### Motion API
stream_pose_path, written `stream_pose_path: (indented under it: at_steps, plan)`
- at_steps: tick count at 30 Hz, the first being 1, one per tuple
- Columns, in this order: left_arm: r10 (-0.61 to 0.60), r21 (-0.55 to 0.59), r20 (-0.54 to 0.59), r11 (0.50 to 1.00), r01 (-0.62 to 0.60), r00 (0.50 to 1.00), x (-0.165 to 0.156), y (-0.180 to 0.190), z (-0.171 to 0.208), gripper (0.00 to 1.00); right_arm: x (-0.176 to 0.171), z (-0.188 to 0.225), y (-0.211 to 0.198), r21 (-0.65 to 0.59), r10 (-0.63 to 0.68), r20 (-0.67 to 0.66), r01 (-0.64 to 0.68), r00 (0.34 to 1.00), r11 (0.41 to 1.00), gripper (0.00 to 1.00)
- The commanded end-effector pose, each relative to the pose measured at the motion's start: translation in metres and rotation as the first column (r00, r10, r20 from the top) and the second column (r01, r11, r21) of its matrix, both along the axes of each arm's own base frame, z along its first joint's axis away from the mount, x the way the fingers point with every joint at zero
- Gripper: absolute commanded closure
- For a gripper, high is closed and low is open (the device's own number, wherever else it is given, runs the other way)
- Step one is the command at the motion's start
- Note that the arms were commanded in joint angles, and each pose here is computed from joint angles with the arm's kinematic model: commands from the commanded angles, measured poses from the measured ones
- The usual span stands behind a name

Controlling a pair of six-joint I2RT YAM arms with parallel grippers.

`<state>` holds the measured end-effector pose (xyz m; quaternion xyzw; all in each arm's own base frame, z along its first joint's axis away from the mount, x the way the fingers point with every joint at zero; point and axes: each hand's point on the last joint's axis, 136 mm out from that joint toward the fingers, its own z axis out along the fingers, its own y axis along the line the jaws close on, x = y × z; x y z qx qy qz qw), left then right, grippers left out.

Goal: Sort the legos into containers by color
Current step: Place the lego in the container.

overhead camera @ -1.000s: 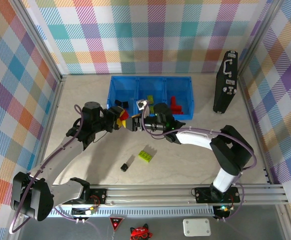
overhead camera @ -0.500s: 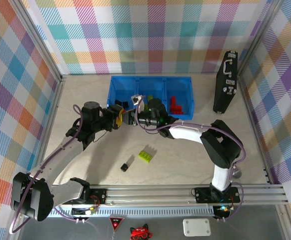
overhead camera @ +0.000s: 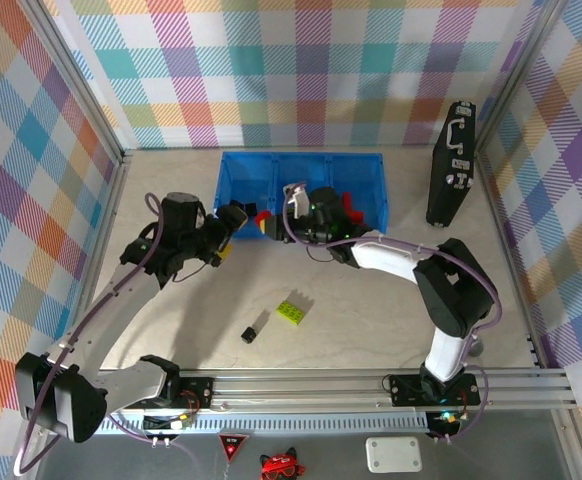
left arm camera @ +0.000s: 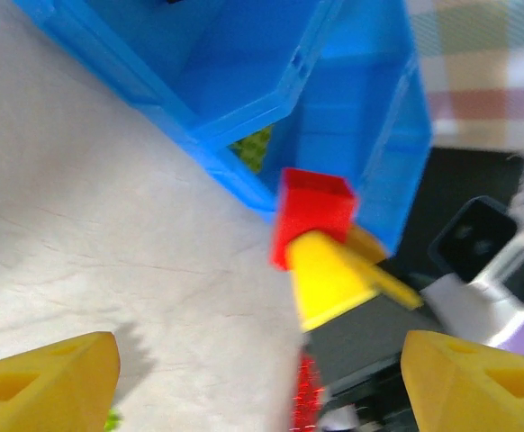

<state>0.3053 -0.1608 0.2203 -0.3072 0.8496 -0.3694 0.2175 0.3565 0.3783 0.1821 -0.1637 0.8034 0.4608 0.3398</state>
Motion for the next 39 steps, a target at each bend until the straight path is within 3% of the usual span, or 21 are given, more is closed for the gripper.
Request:
stream_pose_path:
  at_steps: [1, 6, 9, 12, 22, 26, 39]
  plan:
    - [-0.107, 0.236, -0.108, 0.963, 0.130, 0.988, -0.025, 0.017, -0.030, 0.19, 0.006, 0.006, -0.028, -0.069, -0.061, 0.011, 0.062, 0.998, 0.996, 0.64]
    - [-0.244, 0.455, -0.213, 0.832, 0.317, 0.946, -0.038, 0.030, -0.058, 0.21, 0.022, 0.006, -0.071, -0.163, -0.163, -0.003, 0.160, 0.987, 0.973, 0.64]
    - [-0.302, 0.516, -0.302, 0.746, 0.421, 0.904, -0.048, 0.031, -0.077, 0.22, 0.031, 0.007, -0.095, -0.214, -0.221, -0.015, 0.213, 0.975, 0.953, 0.64]
    - [-0.351, 0.522, -0.335, 0.704, 0.482, 0.874, -0.054, 0.022, -0.087, 0.23, 0.040, 0.007, -0.117, -0.258, -0.276, -0.020, 0.262, 0.961, 0.930, 0.64]
    - [-0.421, 0.518, -0.355, 0.655, 0.550, 0.835, -0.067, 0.001, -0.093, 0.24, 0.075, -0.015, -0.184, -0.406, -0.426, -0.071, 0.364, 0.902, 0.839, 0.64]
    - [-0.422, 0.524, -0.363, 0.644, 0.557, 0.831, -0.071, 0.002, -0.094, 0.24, 0.092, -0.030, -0.204, -0.512, -0.484, -0.063, 0.388, 0.873, 0.766, 0.64]
    - [-0.432, 0.516, -0.371, 0.639, 0.570, 0.822, -0.082, 0.004, -0.092, 0.24, 0.135, -0.081, -0.228, -0.718, -0.547, -0.017, 0.370, 0.837, 0.589, 0.63]
